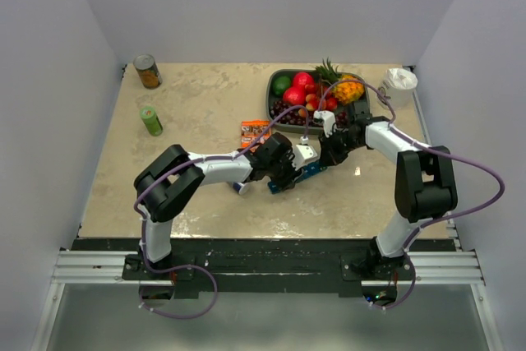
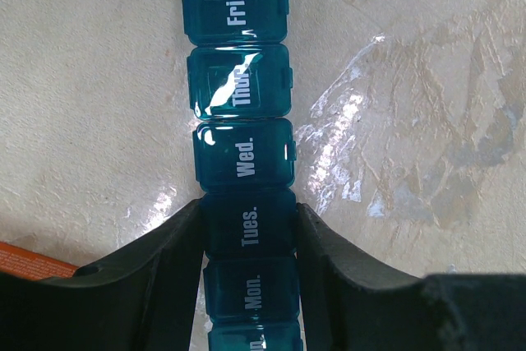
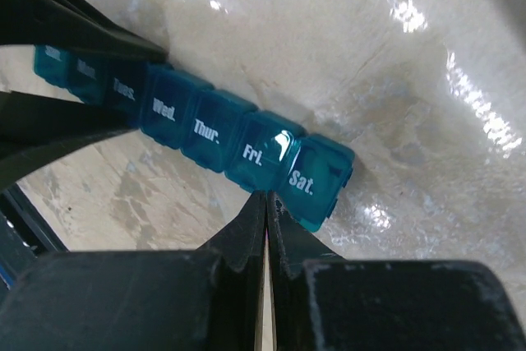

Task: Sort the pills into containers

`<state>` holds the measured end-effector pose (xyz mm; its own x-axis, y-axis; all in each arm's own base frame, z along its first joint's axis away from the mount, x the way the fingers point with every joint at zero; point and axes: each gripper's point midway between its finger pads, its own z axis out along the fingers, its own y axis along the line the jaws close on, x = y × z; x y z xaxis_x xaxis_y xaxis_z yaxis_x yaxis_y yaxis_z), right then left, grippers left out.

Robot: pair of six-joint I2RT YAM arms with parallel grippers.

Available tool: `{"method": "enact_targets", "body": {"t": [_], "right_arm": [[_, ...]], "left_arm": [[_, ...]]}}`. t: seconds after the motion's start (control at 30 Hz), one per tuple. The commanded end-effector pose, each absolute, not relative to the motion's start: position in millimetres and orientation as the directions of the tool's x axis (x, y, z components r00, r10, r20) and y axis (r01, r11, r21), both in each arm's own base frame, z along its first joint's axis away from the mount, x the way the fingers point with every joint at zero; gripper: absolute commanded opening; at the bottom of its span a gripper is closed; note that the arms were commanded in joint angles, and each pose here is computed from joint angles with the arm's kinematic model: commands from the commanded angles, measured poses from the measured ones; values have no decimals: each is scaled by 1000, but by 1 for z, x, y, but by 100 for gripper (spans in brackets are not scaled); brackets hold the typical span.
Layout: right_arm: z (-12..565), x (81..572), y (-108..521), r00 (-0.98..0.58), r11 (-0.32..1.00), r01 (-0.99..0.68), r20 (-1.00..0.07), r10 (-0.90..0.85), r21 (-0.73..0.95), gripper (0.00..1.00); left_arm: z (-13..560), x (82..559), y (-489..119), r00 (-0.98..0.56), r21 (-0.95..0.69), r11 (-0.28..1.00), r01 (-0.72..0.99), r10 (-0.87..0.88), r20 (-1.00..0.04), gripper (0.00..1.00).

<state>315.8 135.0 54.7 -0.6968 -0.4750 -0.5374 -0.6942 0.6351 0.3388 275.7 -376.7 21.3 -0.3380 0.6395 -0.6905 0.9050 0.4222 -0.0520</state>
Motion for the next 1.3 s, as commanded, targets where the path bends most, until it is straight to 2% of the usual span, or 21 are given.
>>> {"method": "enact_targets", "body": {"t": [0.0,0.2,0.47,0.67,0.87,1.0,1.1,1.17,1.27], "right_arm": [[37,310,122,-714,666,-681,-478,-512,305,3],[27,315,120,-724,679,-671,-458,-515,296,4],[84,325,131,-622,622,-743,-596,-507,247,4],[105,334,131,-597,628,-748,-631,-495,215,4],[72,333,122,-650,670,-712,-561,-513,212,4],[18,319,108,-724,702,-670,-416,-549,240,3],[0,314,100,-743,715,-658,-359,-565,238,3],[-2,314,101,-746,714,-657,-351,-566,243,3],[10,319,106,-734,706,-664,-393,-554,246,3]], "left_arm": [[13,275,-377,-376,-88,436,896,637,-673,30],[10,273,-378,-381,-102,428,898,638,-670,30],[11,272,-379,-379,-107,423,900,638,-671,29],[11,271,-380,-377,-110,417,902,640,-669,29],[9,270,-380,-386,-120,419,900,639,-665,29],[6,270,-379,-398,-127,426,896,642,-656,28],[4,269,-379,-404,-134,426,895,644,-650,28],[2,268,-379,-410,-140,428,893,644,-646,28],[2,267,-379,-413,-144,428,892,643,-646,27]]}}
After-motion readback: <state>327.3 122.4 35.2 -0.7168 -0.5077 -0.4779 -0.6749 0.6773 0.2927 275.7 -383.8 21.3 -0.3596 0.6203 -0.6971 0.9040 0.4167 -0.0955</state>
